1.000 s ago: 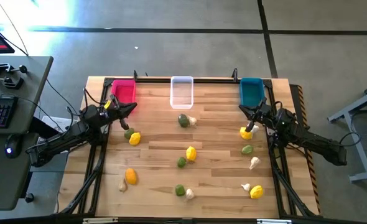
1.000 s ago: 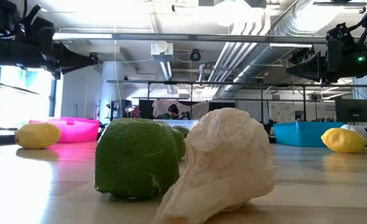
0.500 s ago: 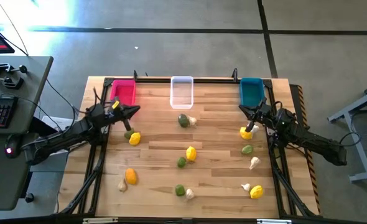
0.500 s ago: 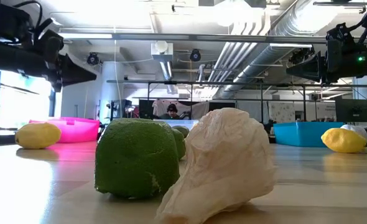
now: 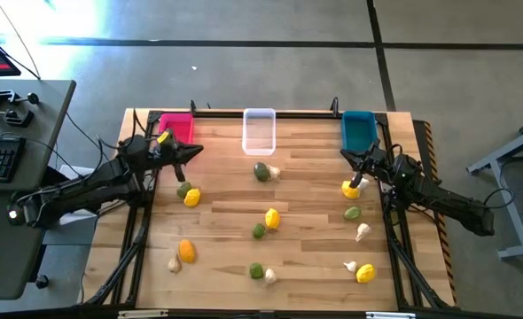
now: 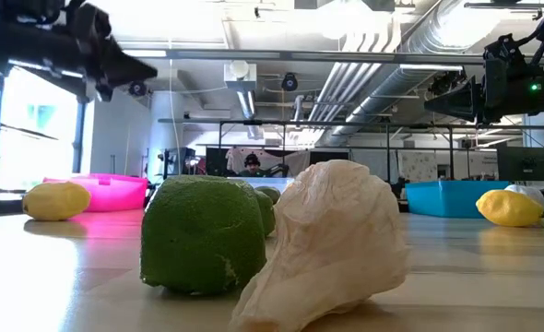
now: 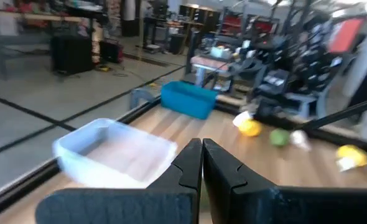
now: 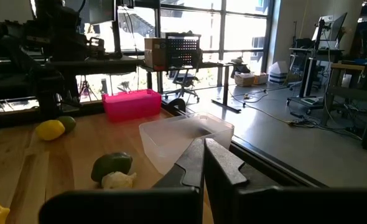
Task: Sort produce into baskets
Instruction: Put the lemon into the pink bin
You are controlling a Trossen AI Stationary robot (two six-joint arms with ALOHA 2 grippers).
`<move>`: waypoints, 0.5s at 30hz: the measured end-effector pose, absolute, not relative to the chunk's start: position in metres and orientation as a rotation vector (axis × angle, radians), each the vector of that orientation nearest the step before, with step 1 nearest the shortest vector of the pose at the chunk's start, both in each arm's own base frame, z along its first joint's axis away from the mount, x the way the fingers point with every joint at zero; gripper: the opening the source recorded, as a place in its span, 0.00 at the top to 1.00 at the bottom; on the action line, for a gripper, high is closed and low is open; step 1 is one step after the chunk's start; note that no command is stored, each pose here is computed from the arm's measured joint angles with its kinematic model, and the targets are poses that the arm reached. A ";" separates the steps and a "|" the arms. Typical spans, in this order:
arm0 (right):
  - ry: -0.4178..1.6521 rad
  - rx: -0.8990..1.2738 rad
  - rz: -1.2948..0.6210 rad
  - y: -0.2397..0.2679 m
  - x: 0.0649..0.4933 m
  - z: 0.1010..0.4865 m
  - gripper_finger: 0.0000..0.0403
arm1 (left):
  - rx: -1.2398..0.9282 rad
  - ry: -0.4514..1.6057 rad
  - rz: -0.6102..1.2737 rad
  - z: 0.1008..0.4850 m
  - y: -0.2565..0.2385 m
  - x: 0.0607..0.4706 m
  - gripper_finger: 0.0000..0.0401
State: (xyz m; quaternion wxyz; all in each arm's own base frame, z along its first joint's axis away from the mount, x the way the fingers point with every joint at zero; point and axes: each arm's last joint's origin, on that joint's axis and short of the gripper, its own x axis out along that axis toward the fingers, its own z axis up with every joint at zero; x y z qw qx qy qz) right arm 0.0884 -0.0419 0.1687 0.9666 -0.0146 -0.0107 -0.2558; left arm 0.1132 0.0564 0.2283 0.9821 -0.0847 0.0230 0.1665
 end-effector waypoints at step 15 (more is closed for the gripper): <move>-0.021 -0.029 -0.517 -0.042 0.088 0.169 1.00 | -0.275 0.147 0.155 0.275 0.060 0.142 1.00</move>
